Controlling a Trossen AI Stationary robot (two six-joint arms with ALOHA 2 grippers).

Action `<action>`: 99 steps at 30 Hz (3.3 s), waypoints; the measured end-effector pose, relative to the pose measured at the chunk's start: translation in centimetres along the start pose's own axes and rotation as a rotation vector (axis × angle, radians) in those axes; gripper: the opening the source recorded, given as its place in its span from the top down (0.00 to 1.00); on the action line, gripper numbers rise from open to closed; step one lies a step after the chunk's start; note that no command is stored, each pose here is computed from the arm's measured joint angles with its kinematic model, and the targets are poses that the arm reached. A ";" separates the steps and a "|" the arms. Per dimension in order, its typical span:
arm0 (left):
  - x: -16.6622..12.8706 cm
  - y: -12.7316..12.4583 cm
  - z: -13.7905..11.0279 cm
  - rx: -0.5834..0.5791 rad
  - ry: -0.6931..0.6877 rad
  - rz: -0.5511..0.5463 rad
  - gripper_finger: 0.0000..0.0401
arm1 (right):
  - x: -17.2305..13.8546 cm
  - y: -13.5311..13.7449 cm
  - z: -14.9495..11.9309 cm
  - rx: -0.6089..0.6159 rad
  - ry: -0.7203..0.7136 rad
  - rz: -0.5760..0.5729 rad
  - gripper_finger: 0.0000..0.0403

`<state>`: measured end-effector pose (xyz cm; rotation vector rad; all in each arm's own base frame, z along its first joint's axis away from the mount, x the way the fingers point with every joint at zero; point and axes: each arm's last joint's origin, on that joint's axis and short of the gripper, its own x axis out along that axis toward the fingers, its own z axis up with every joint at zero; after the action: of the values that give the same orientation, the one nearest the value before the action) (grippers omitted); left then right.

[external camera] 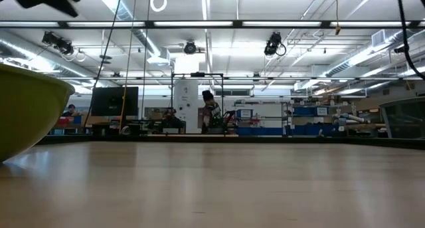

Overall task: Nest bowls inside each other
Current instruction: Return to Home Position

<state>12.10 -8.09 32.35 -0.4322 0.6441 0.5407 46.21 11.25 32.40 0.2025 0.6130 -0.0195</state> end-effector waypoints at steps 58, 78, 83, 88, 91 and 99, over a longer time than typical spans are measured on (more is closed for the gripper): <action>7.6 11.1 -5.8 0.305 -0.622 -0.402 1.00 | -23.1 -17.5 -27.2 0.006 -0.714 0.108 1.00; 11.2 10.8 -7.9 0.209 -0.668 -0.484 1.00 | -21.5 -18.0 -29.7 0.161 -0.698 0.147 0.97; 11.1 10.8 -7.9 0.191 -0.666 -0.491 1.00 | -21.5 -18.0 -29.7 0.168 -0.697 0.149 0.94; 11.2 10.8 -7.9 0.182 -0.663 -0.493 1.00 | -21.5 -18.0 -29.7 0.168 -0.697 0.148 0.94; 11.2 10.8 -7.9 0.182 -0.663 -0.492 0.98 | -21.5 -18.0 -29.7 0.164 -0.698 0.147 0.93; 11.2 10.8 -7.9 0.182 -0.662 -0.491 0.96 | -21.5 -18.0 -29.7 0.162 -0.698 0.146 0.94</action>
<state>9.70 -0.17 17.01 -0.2029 -0.0594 0.1304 10.31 -1.52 17.72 0.3748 -0.1013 0.0022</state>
